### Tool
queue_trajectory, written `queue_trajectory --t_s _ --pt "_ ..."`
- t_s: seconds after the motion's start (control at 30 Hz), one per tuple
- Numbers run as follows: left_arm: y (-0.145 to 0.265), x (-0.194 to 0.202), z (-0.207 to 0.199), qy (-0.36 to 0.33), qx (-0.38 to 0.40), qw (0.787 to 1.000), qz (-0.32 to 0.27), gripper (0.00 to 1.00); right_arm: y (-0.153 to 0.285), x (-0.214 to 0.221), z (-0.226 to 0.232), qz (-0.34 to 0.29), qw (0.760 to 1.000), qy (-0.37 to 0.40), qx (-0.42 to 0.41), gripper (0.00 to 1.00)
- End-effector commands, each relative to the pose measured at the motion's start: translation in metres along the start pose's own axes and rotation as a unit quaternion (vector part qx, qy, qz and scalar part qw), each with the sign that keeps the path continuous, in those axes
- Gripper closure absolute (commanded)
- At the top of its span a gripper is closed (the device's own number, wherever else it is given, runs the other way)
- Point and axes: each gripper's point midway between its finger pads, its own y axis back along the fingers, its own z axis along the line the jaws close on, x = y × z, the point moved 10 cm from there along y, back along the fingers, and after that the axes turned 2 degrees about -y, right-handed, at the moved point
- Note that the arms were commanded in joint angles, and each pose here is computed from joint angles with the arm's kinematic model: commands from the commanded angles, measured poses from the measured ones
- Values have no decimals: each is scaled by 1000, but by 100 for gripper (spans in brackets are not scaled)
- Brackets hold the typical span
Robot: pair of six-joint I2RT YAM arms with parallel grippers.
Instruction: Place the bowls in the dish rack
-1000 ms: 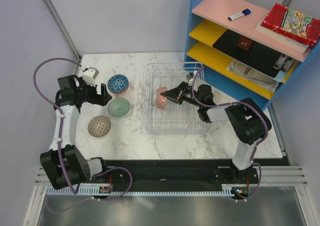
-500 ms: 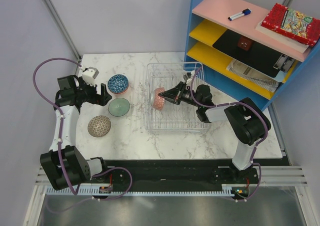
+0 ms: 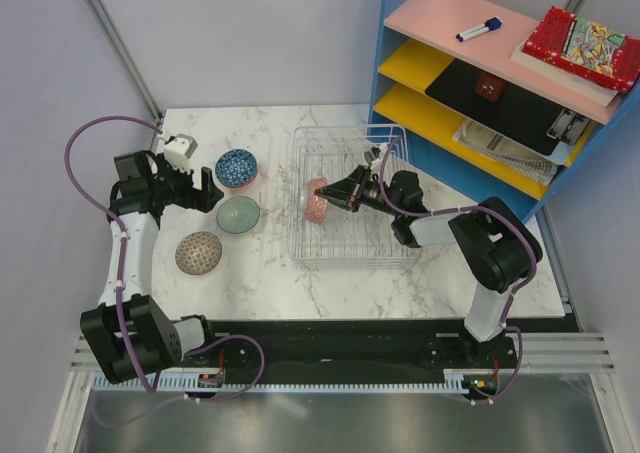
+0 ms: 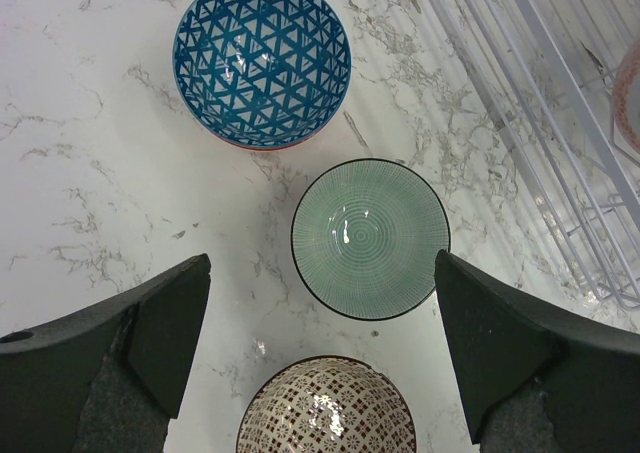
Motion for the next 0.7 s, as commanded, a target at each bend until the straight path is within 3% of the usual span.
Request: queue_trajectory --t_s 0.0,0.67 --pt "8 -13 1 -30 -7 999 -26 0 6 -3 11 -12 999 30 -13 100" --pt "7 -15 3 -35 -9 999 -26 0 9 3 -25 -9 998 23 61 100"
